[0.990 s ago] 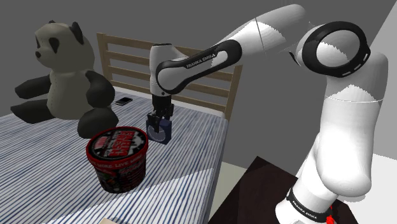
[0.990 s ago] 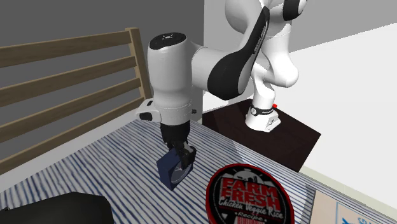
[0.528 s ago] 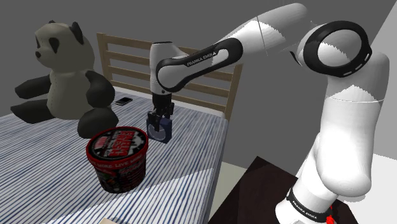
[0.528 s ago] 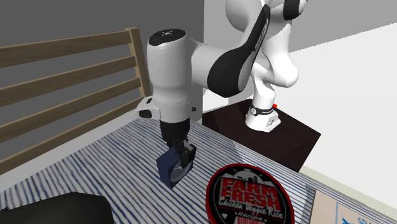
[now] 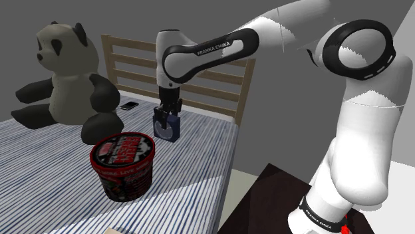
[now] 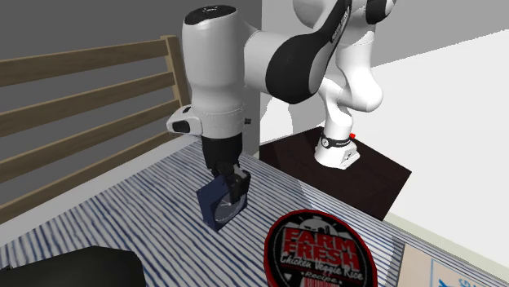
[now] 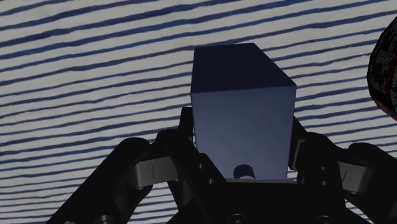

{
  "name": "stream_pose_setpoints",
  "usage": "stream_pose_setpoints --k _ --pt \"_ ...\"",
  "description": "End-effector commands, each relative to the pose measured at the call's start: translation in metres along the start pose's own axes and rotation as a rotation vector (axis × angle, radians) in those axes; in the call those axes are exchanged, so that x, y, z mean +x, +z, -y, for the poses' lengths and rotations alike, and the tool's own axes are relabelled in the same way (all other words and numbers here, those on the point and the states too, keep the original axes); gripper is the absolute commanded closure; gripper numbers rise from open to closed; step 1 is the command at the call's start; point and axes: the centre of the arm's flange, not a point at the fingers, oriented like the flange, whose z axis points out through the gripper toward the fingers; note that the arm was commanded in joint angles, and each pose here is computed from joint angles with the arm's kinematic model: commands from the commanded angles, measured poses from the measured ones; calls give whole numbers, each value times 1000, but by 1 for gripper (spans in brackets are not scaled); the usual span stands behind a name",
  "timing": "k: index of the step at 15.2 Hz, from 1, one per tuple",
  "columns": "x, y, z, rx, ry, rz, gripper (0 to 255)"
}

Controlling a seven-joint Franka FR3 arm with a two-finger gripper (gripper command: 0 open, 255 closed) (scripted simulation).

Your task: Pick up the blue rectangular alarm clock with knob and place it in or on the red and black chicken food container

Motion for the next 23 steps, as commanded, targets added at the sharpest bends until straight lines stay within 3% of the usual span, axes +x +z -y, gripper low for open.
stream_pose_setpoints --k 1,23 --pt "0 -12 1 0 0 0 255" --pt "1 -128 0 0 0 0 255"
